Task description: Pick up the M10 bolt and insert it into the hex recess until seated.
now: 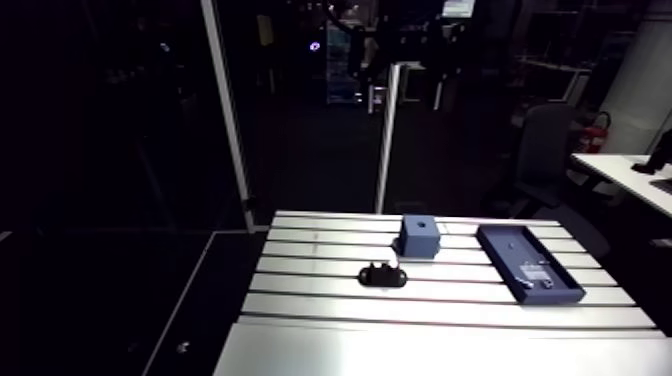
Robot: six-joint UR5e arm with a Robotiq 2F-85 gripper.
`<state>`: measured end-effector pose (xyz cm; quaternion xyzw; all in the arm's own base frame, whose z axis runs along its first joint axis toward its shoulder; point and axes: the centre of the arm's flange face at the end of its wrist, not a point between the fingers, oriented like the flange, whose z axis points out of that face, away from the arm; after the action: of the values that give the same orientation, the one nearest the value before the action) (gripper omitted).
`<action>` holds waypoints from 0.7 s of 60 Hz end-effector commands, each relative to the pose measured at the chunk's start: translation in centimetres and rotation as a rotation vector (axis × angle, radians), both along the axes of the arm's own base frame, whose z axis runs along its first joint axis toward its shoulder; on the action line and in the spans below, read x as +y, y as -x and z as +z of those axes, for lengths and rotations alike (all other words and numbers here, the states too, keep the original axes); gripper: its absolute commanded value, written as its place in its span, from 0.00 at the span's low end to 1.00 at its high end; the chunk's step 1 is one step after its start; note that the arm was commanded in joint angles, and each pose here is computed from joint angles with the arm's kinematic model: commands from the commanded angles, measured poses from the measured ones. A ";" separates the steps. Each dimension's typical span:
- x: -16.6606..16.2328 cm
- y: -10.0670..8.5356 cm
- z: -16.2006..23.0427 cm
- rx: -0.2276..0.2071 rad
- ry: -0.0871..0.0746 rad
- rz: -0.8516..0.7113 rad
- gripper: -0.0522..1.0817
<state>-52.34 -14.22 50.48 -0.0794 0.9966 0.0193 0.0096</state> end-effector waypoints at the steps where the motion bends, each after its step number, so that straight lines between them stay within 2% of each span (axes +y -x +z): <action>1: 0.0 0.1 -1.8 0.004 -0.002 -0.003 0.05; 15: 0.1 0.3 -5.8 0.048 0.000 0.000 0.05; 25: 0.6 0.0 -8.3 0.049 0.001 -0.014 0.05; 29: 0.5 -0.1 -9.2 0.069 0.002 -0.014 0.05; 30: 0.5 -0.1 -9.5 0.088 0.002 -0.014 0.05; 31: 0.5 -0.1 -9.5 0.088 0.002 -0.014 0.05; 32: 0.5 -0.1 -9.6 0.113 0.004 -0.015 0.05; 33: 0.5 -0.1 -9.6 0.113 0.004 -0.015 0.05; 34: 0.5 -0.1 -9.8 0.137 0.006 -0.015 0.05; 36: 0.5 -0.1 -10.1 0.153 0.011 -0.015 0.05; 39: 0.5 -0.2 -10.5 0.162 0.017 -0.016 0.05; 41: 0.3 -0.3 -11.1 0.171 0.035 -0.015 0.05; 42: 0.3 -0.3 -11.1 0.171 0.035 -0.015 0.05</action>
<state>-52.34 -13.76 41.38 -0.0719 0.9963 0.0198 -0.0429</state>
